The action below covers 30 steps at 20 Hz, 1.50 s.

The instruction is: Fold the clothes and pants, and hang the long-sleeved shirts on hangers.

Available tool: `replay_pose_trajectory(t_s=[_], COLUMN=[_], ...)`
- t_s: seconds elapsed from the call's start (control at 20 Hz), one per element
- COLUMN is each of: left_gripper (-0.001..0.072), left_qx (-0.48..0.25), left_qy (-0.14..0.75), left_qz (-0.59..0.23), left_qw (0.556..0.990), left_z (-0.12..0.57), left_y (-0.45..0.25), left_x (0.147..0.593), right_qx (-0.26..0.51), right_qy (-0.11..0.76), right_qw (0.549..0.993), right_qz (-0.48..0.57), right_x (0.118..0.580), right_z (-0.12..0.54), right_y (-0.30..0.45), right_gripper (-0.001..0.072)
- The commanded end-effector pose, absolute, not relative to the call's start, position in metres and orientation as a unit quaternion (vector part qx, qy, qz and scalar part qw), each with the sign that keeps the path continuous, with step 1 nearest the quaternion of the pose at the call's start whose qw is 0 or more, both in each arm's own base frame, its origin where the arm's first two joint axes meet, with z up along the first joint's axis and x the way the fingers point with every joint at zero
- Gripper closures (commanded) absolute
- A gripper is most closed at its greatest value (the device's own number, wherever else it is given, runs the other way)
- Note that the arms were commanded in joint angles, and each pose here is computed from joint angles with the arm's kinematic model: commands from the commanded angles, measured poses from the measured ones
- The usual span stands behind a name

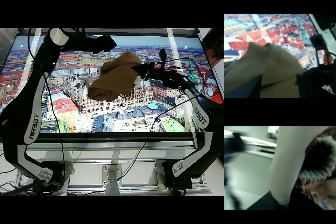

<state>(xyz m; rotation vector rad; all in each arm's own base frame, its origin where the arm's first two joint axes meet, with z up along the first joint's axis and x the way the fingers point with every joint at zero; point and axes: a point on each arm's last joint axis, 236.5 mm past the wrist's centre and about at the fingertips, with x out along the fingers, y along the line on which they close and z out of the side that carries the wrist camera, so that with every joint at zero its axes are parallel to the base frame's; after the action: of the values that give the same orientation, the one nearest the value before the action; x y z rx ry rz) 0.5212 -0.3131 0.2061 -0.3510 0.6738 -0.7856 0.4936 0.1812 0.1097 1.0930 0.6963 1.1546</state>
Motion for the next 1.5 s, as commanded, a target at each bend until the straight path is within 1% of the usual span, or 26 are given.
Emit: replay_pose_trajectory(t_s=[0.0,0.2,0.4,0.55,0.65,0.75,0.8,0.85,0.9,0.95,1.0,1.05,1.1,1.25,1.35,1.45], left_gripper=[0.0241,0.0241,0.0241,0.0241,0.0241,0.0241,0.0241,0.0241,0.0241,0.0241,0.0241,0.0241,0.0241,0.0241,0.0241,0.0241], left_qx=[-0.168,-0.166,-0.165,-0.163,-0.138,-0.109,-0.101,-0.101,-0.101,-0.101,-0.101,-0.101,-0.101,-0.099,-0.090,-0.076], left_qy=[0.305,0.292,0.274,0.257,0.232,0.205,0.194,0.188,0.183,0.180,0.179,0.179,0.179,0.179,0.180,0.181], left_qz=[-0.370,-0.375,-0.380,-0.384,-0.394,-0.403,-0.405,-0.404,-0.403,-0.401,-0.400,-0.399,-0.399,-0.397,-0.390,-0.380], left_qw=[0.861,0.864,0.868,0.872,0.879,0.885,0.888,0.890,0.891,0.893,0.893,0.894,0.894,0.895,0.899,0.904], left_z=[0.225,0.243,0.265,0.286,0.303,0.320,0.328,0.334,0.339,0.342,0.344,0.344,0.343,0.343,0.340,0.336], left_y=[-0.300,-0.298,-0.295,-0.292,-0.289,-0.286,-0.283,-0.280,-0.277,-0.274,-0.273,-0.272,-0.272,-0.271,-0.268,-0.264], left_x=[0.520,0.512,0.502,0.493,0.484,0.475,0.471,0.469,0.467,0.467,0.466,0.467,0.467,0.468,0.470,0.474], right_qx=[0.475,0.443,0.403,0.398,0.408,0.416,0.427,0.442,0.469,0.499,0.540,0.571,0.592,0.605,0.603,0.590], right_qy=[0.194,0.130,0.048,-0.008,-0.048,-0.077,-0.071,-0.036,0.036,0.131,0.228,0.280,0.295,0.293,0.313,0.351], right_qw=[0.631,0.692,0.774,0.840,0.872,0.892,0.896,0.896,0.881,0.845,0.773,0.703,0.662,0.655,0.644,0.620], right_qz=[0.582,0.555,0.485,0.370,0.264,0.157,0.101,0.033,-0.053,-0.141,-0.242,-0.319,-0.352,-0.346,-0.351,-0.380], right_x=[0.468,0.451,0.414,0.379,0.348,0.308,0.286,0.266,0.242,0.211,0.167,0.130,0.111,0.110,0.102,0.081], right_z=[0.191,0.256,0.323,0.357,0.368,0.366,0.353,0.325,0.275,0.217,0.155,0.118,0.101,0.097,0.092,0.079], right_y=[0.132,0.066,-0.021,-0.110,-0.182,-0.249,-0.278,-0.304,-0.326,-0.337,-0.342,-0.342,-0.340,-0.335,-0.330,-0.325], right_gripper=[0.0679,0.0679,0.0679,0.0679,0.0679,0.0679,0.0679,0.0679,0.0679,0.0679,0.0680,0.0679,0.0679,0.0679,0.0679,0.0679])
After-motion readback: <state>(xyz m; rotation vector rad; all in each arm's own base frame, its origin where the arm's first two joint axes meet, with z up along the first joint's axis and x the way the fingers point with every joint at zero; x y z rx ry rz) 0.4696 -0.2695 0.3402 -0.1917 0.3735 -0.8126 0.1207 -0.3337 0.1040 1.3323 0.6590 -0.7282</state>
